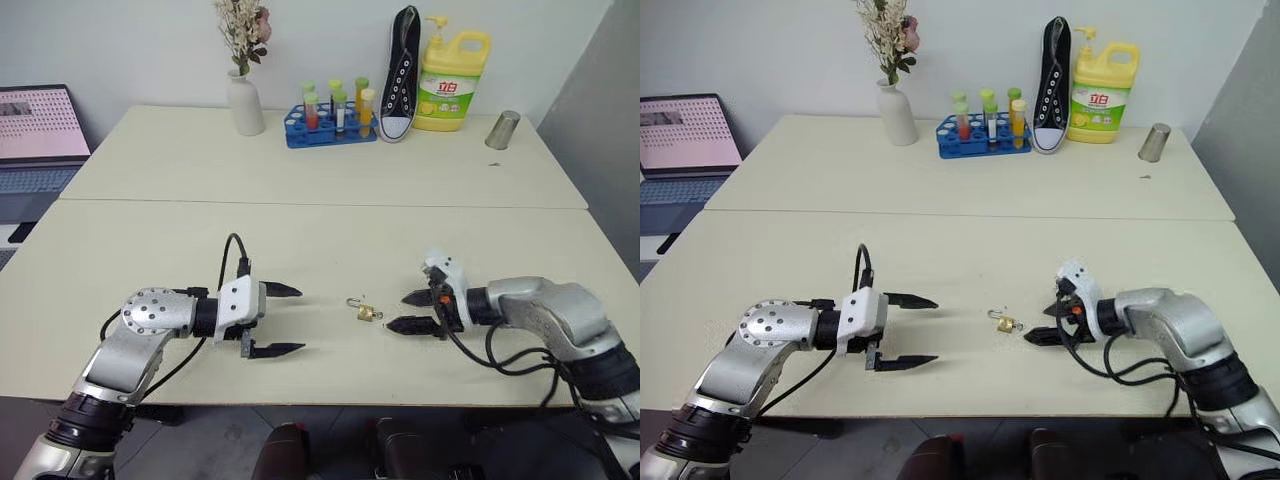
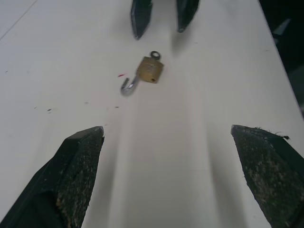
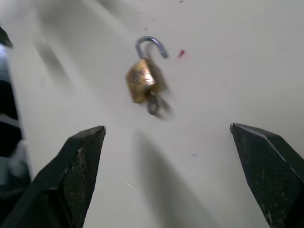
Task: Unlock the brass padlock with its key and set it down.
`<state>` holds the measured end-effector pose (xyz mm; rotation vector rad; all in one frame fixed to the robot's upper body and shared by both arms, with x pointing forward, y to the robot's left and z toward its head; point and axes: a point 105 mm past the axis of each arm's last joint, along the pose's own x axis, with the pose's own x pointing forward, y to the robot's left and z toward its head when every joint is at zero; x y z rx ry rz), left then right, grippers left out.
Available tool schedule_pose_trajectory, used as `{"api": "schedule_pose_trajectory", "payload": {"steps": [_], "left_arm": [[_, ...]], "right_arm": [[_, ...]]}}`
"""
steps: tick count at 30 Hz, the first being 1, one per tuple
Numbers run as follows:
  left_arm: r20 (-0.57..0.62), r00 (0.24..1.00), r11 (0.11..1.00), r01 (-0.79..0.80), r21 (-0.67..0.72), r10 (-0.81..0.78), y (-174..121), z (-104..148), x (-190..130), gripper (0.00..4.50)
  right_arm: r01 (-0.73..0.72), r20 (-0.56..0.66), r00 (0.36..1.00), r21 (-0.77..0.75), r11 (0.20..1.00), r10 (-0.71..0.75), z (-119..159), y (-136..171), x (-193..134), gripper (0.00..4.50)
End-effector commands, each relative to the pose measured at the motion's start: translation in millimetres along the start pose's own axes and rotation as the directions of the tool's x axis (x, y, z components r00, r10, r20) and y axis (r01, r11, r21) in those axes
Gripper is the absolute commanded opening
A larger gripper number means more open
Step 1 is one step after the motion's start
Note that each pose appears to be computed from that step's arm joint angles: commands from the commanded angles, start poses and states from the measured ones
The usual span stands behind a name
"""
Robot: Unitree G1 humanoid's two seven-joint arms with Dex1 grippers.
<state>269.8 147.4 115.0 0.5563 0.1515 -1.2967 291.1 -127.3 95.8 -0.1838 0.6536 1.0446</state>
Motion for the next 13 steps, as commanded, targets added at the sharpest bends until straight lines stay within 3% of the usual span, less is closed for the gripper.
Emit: {"api": "schedule_pose_trajectory", "payload": {"steps": [1, 8, 13], "left_arm": [[-0.014, 0.999, 0.999, -0.038, 0.025, 0.038, 7.3, 13.5, -5.3, 4.50], [-0.007, 1.000, 0.999, 0.010, 0.045, -0.010, 6.2, 22.9, -6.0, 4.50], [0.017, 0.998, 0.997, 0.063, 0.035, -0.063, 5.7, 30.1, -2.8, 4.50]], "right_arm": [[-0.007, 0.104, 0.994, -0.233, 0.972, 0.032, 25.7, 20.5, -16.9, 4.47], [0.071, 0.134, 0.991, -0.402, 0.913, -0.019, 28.8, 23.7, -37.6, 4.47], [0.076, 0.148, 0.989, -0.409, 0.909, -0.016, 27.1, 26.6, -46.8, 4.47]]}}
